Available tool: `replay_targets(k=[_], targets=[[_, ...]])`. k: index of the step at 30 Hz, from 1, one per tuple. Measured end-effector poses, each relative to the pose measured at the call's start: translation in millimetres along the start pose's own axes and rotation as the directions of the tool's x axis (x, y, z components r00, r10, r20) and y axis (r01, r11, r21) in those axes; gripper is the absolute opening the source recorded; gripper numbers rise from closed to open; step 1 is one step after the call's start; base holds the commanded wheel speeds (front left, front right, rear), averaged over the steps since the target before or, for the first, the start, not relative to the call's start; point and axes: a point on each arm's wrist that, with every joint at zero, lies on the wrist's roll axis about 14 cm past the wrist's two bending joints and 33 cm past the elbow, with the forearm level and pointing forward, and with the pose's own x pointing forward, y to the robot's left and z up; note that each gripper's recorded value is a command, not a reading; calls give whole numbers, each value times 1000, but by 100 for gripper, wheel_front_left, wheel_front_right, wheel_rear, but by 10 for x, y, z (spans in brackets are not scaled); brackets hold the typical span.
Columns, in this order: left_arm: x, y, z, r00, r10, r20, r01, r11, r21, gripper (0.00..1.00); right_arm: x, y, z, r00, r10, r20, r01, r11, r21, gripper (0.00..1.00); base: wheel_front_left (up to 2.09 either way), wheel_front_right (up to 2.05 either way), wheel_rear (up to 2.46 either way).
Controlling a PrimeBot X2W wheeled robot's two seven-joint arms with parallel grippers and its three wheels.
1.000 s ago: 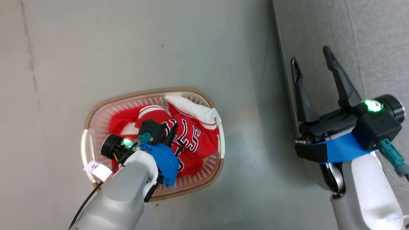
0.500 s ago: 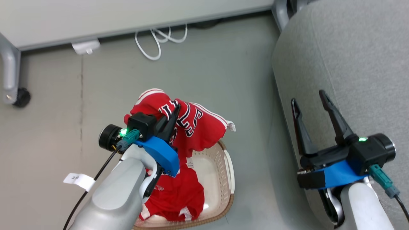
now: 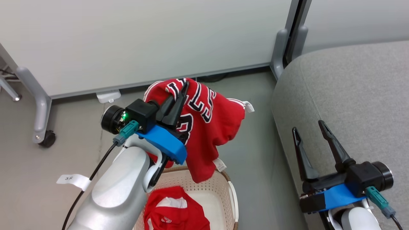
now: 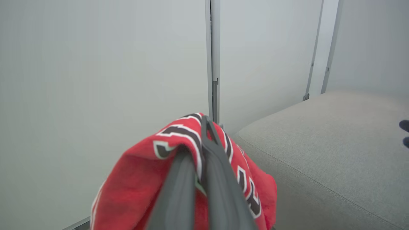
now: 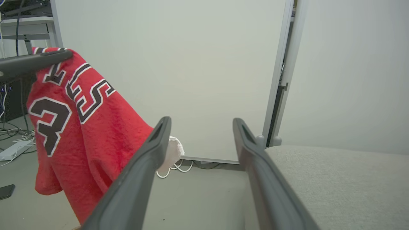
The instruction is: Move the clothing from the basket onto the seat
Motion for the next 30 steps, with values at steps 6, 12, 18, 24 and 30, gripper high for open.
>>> replay_targets(k=[6, 12, 18, 24, 30], targets=[[-16, -174, 258, 997, -48, 62, 46, 999, 29, 0, -85, -6, 55, 1000, -8, 11, 8, 1000, 8, 100, 0, 0, 0], [-38, -213, 320, 995, -62, 78, 60, 998, 31, 0, -96, -4, 53, 1000, -11, 11, 11, 1000, 23, 100, 0, 0, 0], [-57, -209, 327, 995, -60, 77, 57, 998, 36, 0, -54, 46, 119, 999, 5, 34, -6, 1000, 24, 100, 0, 0, 0], [-60, -218, 324, 995, -63, 79, 60, 998, 35, 0, 189, 250, 438, 984, 120, 129, -119, 993, -15, 100, 0, 0, 0], [-53, -224, 258, 996, -65, 68, 64, 998, 25, 0, 439, 542, 633, 942, 286, 173, -275, 957, -88, 100, 0, 0, 0]])
